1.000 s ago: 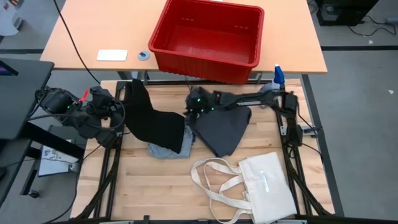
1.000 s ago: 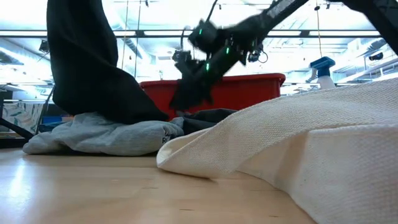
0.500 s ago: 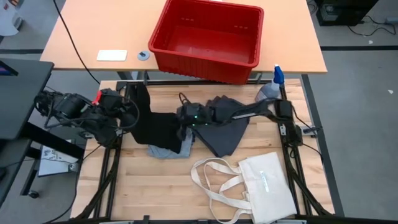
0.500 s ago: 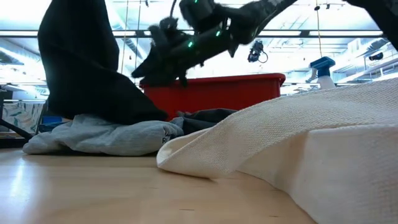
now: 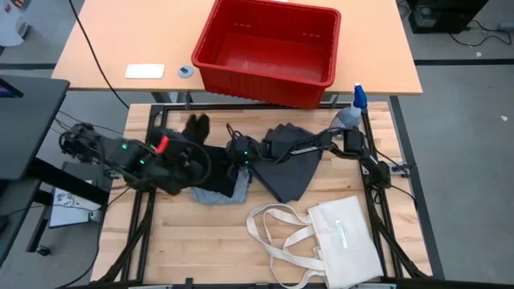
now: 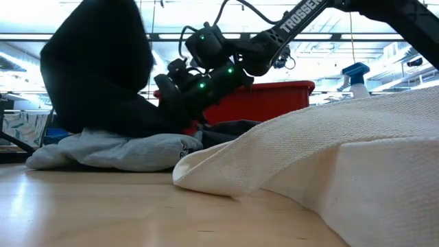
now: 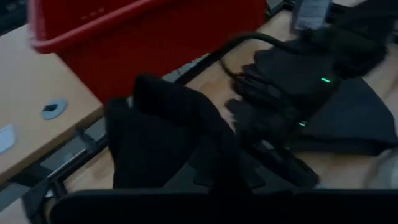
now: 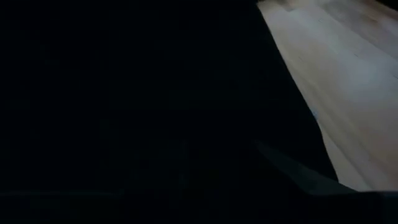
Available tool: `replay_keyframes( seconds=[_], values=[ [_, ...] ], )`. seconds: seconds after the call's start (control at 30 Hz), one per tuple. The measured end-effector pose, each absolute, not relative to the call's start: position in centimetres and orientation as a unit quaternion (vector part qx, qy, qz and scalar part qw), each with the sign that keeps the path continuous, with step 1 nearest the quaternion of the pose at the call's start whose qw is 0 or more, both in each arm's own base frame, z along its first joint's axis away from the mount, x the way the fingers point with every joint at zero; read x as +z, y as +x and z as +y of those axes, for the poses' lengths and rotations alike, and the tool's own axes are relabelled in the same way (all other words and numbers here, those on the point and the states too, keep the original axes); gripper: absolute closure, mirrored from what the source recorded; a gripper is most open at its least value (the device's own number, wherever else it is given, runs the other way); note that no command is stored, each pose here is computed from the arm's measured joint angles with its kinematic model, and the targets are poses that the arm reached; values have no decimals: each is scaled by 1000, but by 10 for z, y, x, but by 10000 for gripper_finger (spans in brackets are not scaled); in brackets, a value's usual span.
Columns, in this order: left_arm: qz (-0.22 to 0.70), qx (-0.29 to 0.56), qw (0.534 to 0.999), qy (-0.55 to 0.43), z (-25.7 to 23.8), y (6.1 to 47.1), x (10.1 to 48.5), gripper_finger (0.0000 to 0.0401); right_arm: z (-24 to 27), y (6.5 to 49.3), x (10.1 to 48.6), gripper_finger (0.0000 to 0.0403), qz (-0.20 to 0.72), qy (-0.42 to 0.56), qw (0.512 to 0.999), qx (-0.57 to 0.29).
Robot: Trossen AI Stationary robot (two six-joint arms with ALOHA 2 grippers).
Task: Fold laundry
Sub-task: Fold the black shirt
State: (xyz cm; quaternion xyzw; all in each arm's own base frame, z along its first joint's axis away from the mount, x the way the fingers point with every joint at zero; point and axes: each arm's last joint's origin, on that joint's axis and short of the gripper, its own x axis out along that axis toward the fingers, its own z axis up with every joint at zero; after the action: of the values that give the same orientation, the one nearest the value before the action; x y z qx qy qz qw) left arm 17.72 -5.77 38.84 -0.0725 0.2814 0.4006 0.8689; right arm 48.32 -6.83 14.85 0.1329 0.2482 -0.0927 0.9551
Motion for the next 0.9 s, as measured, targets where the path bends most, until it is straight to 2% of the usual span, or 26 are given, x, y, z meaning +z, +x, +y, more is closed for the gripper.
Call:
replay_keyframes(
  seconds=[0.17,0.37,0.57,0.73,0.9],
  values=[
    [299,398,866,-46,-77,211,368,386,-73,476,157,233,280,152,945,-71],
    [311,426,849,-41,-95,242,337,385,-77,461,195,234,291,143,944,-60],
    [297,439,846,-47,-111,276,306,385,-75,450,196,234,342,141,928,-42],
    [330,442,834,-16,-117,304,269,385,-77,440,189,234,400,132,904,-76],
    [361,449,817,-27,-121,314,246,385,-82,416,205,234,468,88,872,-108]
  ],
)
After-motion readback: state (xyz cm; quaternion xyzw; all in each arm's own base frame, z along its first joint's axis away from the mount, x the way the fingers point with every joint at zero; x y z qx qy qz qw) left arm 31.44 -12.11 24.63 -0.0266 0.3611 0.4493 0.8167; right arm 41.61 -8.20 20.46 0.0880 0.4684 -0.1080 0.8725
